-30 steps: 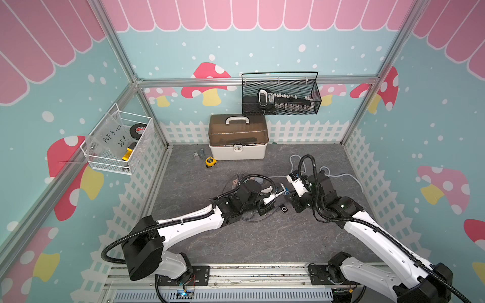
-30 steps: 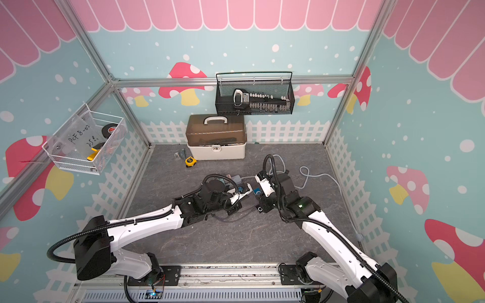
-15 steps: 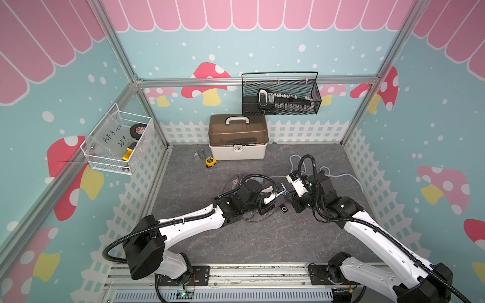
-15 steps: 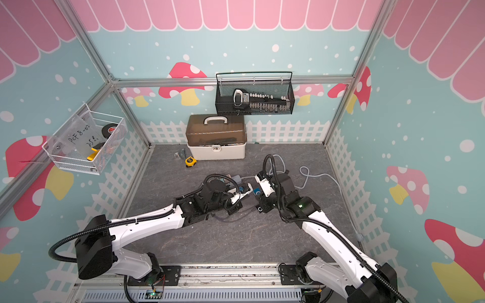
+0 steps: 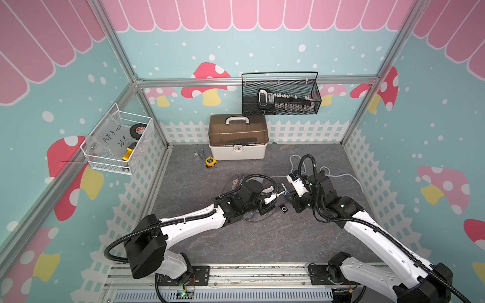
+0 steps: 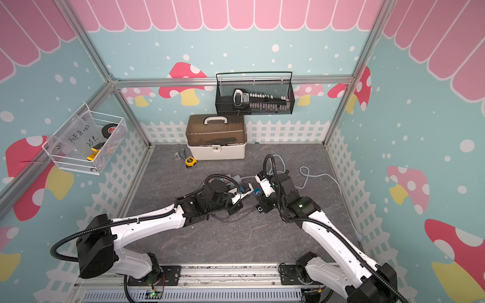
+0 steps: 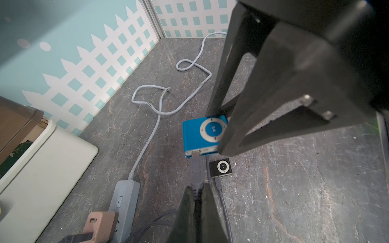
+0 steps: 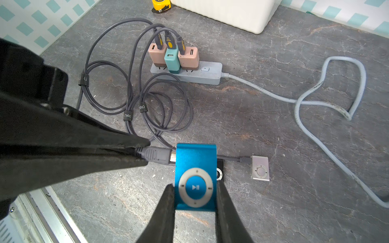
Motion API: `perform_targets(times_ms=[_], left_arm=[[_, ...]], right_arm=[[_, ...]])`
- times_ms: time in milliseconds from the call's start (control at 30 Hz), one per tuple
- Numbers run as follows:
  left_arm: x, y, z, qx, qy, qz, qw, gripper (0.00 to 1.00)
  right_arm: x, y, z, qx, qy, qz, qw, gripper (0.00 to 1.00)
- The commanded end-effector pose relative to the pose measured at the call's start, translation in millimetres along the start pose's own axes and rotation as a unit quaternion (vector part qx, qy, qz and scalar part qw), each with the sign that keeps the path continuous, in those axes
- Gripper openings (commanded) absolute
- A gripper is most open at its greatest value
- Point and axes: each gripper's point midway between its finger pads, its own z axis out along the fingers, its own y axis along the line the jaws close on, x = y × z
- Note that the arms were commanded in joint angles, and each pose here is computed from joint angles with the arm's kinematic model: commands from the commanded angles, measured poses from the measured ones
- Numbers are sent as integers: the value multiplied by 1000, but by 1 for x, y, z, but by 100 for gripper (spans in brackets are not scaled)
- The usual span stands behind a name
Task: Charge mp3
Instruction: Insert the charging cable into the MP3 player.
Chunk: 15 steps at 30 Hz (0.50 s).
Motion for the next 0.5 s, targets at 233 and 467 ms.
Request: perform_targets(times_ms=[233, 467], left_arm=[[-34, 11, 10, -20, -50, -17, 998, 0], [-29, 7, 16, -13, -48, -30, 998, 0]], right_arm=[[0, 12, 4, -26, 4, 15, 1000, 1], [-10, 20, 3, -49, -29, 20, 998, 0]])
